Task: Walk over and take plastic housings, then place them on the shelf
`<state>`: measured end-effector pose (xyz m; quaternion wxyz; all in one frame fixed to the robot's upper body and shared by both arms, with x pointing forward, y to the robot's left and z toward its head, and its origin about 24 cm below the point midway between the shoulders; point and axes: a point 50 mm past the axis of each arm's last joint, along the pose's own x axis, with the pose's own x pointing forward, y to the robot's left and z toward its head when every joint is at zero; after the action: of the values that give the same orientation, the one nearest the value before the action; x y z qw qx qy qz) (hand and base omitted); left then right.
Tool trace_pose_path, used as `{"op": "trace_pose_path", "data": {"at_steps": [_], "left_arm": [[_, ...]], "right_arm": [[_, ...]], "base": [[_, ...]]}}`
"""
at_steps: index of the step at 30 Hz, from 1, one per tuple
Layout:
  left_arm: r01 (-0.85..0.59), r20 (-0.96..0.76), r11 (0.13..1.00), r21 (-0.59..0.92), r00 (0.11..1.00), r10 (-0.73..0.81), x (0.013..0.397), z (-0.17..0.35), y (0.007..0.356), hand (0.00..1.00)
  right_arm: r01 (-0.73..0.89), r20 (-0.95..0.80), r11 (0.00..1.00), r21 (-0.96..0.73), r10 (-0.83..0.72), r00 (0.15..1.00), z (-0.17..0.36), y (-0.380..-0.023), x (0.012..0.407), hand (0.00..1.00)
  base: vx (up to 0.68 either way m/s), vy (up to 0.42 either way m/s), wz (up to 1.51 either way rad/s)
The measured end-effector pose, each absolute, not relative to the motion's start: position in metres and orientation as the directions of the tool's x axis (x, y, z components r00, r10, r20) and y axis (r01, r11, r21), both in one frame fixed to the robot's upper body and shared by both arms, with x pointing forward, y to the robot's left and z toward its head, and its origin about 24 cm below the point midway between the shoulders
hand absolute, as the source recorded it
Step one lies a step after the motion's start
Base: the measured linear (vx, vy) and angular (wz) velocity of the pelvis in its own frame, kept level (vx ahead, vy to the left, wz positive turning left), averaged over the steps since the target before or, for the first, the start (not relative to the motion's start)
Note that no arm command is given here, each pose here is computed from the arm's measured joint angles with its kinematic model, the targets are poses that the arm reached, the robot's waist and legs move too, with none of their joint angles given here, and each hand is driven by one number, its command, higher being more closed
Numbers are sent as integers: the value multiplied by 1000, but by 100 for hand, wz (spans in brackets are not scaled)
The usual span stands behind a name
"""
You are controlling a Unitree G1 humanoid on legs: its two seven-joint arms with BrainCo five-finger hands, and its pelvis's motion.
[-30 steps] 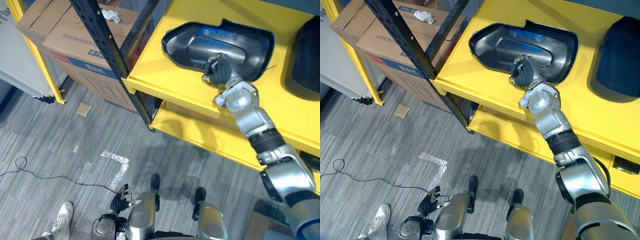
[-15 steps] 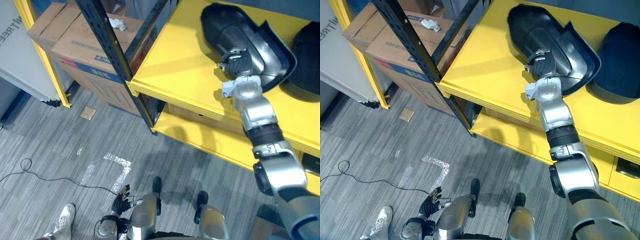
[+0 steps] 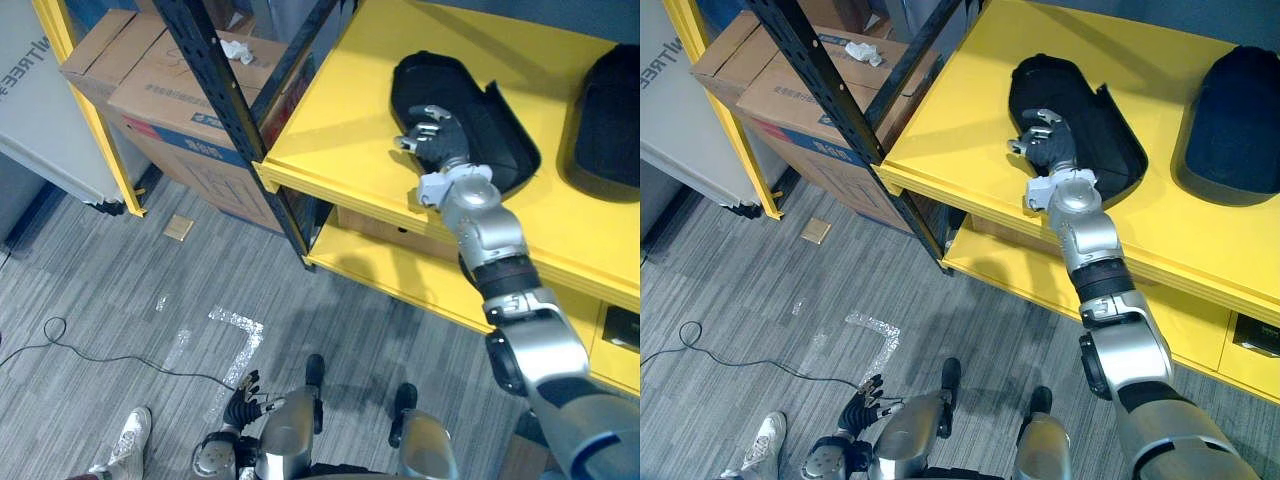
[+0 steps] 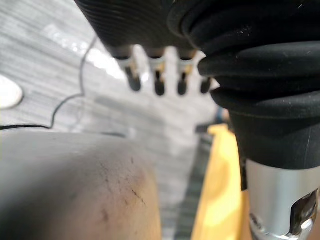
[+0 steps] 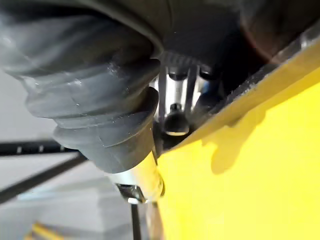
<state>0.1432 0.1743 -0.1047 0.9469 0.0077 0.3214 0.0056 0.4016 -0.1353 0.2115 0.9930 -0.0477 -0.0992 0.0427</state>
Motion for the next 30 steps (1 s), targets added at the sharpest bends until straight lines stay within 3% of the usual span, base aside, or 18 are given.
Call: {"op": "trace_pose_path", "data": {"at_steps": [8, 13, 19, 22, 24, 26, 28, 30], "left_arm": [[23, -610, 999, 29, 793, -1, 142, -105, 173, 0], [29, -611, 999, 31, 792, -4, 142, -105, 173, 0], [47, -614, 998, 29, 789, -20, 141, -105, 172, 0], [85, -620, 996, 27, 783, -50, 139, -106, 171, 0], [95, -628, 995, 24, 776, -59, 138, -107, 170, 0], [128, -643, 991, 27, 761, -81, 137, -108, 170, 0], [175, -668, 983, 47, 737, -100, 133, -110, 171, 0], [197, -679, 979, 53, 726, -110, 130, -111, 173, 0]], "right_arm": [[-6, 477, 993, -121, 63, 876, 238, -114, 388, 0], [59, 705, 997, -53, -5, 709, 282, -108, 365, 0], [106, 848, 994, -10, -48, 528, 315, -105, 342, 0], [73, 887, 995, -65, 24, 462, 327, -99, 331, 0], [53, 903, 976, -213, 176, 391, 337, -87, 316, 0], [80, 841, 887, -454, 398, 367, 335, -71, 306, 0], [38, 577, 637, -770, 670, 467, 300, -52, 310, 0], [-42, 356, 450, -892, 755, 551, 264, -50, 317, 0]], "base": [[7, 0, 8], [0, 0, 0], [-1, 7, -4], [0, 0, 0], [1, 3, -2], [19, 8, -10], [69, 6, -13], [98, -7, -8]]}}
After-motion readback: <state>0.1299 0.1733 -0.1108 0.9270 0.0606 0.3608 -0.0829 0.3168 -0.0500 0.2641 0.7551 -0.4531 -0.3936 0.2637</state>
